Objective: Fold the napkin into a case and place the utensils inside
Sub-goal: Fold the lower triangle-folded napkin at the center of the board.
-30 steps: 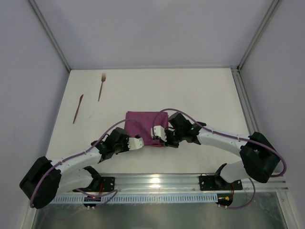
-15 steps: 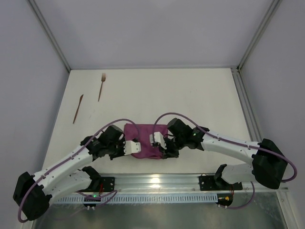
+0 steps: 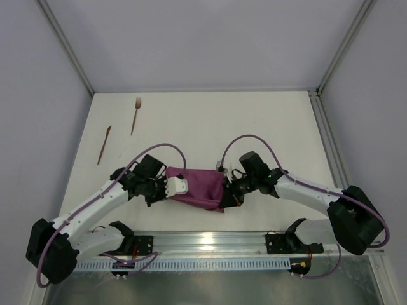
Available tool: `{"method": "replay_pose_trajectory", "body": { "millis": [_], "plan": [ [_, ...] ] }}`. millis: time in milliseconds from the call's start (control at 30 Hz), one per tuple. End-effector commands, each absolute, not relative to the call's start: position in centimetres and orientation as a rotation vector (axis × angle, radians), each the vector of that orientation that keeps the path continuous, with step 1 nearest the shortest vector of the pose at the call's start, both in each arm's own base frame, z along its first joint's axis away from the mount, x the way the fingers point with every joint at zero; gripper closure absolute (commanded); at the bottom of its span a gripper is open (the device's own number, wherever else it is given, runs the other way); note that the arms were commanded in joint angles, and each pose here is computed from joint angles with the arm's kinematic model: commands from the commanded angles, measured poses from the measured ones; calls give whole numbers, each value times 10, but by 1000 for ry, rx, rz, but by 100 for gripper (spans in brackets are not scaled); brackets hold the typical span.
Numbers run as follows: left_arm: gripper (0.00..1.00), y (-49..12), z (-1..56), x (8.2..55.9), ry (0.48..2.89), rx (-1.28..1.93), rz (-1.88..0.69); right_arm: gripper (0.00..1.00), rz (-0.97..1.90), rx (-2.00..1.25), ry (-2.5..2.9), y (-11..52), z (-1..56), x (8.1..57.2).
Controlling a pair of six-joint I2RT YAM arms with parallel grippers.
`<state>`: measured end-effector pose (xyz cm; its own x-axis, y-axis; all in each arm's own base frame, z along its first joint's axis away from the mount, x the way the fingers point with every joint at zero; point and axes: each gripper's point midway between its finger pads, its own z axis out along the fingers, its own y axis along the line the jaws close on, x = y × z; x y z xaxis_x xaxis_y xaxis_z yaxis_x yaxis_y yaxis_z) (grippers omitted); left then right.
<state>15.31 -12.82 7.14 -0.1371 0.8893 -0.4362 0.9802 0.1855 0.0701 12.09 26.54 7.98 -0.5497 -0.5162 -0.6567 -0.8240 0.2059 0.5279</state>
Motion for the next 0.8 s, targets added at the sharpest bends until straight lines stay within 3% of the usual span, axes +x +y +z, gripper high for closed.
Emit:
{"method": "replay_pose_trajectory", "body": {
  "millis": [0,500,667,767],
  "plan": [
    [100,-138,79,173,2083,1754,-370,96,1434,-1115,2145,274,92,128],
    [96,-147,55,224,2275,1723,-489,96,1521,-834,2257,258,58,183],
    [65,-148,51,234,2309,1685,-524,96,1512,-756,2341,253,43,194],
    [54,-157,57,232,2263,1680,-611,96,1499,-766,2338,254,43,196]
  ]
}}
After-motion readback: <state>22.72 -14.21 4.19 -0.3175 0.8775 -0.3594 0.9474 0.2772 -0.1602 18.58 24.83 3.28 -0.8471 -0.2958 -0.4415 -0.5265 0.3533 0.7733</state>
